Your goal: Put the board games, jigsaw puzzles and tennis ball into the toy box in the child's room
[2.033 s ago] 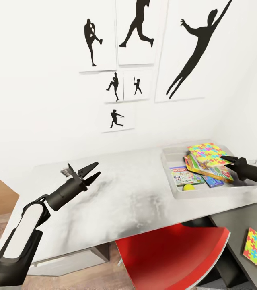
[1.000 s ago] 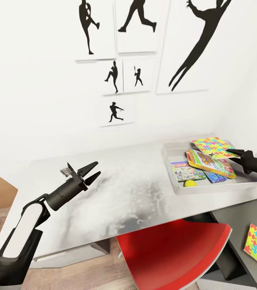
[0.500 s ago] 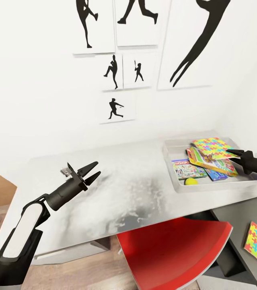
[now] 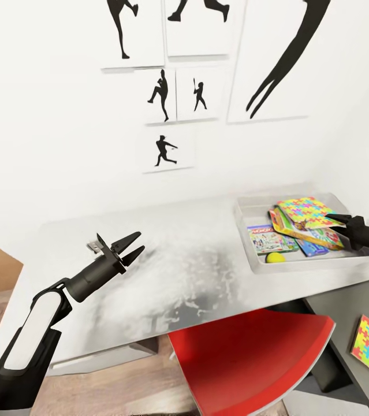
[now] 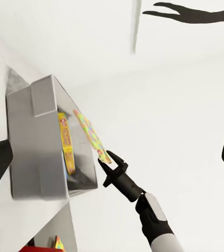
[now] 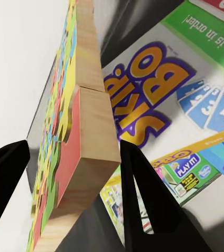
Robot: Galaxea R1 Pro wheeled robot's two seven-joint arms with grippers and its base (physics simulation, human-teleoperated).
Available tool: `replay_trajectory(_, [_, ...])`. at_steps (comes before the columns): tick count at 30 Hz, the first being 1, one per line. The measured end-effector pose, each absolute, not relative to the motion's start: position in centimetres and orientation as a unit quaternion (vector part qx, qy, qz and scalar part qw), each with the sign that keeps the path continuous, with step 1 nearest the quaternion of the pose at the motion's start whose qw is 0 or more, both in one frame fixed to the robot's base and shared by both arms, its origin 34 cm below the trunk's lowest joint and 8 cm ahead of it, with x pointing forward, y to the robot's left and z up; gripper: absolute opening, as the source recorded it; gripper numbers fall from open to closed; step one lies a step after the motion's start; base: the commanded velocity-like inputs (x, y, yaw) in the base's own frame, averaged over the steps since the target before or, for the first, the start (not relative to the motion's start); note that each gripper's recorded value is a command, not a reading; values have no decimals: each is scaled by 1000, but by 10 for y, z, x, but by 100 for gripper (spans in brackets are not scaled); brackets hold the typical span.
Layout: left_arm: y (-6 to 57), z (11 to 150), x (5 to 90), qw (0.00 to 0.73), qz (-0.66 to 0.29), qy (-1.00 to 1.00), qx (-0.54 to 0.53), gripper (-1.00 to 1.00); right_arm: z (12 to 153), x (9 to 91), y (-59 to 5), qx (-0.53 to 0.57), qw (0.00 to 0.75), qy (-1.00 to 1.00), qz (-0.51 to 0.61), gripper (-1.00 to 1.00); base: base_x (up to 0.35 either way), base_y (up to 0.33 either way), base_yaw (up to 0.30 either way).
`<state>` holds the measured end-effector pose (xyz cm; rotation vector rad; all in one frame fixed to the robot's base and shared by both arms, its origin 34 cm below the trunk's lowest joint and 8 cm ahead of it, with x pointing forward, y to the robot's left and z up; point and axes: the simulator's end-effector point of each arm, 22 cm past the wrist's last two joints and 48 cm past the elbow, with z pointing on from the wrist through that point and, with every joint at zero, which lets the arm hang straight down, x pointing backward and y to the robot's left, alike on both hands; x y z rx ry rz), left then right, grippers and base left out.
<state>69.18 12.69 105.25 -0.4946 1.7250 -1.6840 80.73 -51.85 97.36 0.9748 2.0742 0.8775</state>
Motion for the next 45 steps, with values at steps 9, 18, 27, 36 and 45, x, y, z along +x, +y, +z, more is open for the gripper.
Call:
replay_trajectory(9, [127,1044,692,329,-644,663,-194,100,964,807,-519,377,332,798,334,-100,0,0,0])
replay_trajectory(18, [127,1037,693,325,-642,665,-198,100,956,806,-520,379,327,800,331,-100,0,0,0])
replay_trajectory(27, [127,1036,693,324,-642,665,-199,100,957,807,-520,379,329,799,331,-100,0,0,0])
replay_trajectory(36, [127,1036,693,324,-642,666,-198,100,949,805,-522,388,320,801,326,-100,0,0,0])
replay_trajectory(45, [127,1036,693,324,-642,666,-198,100,937,805,-519,405,298,800,327,-100,0,0,0])
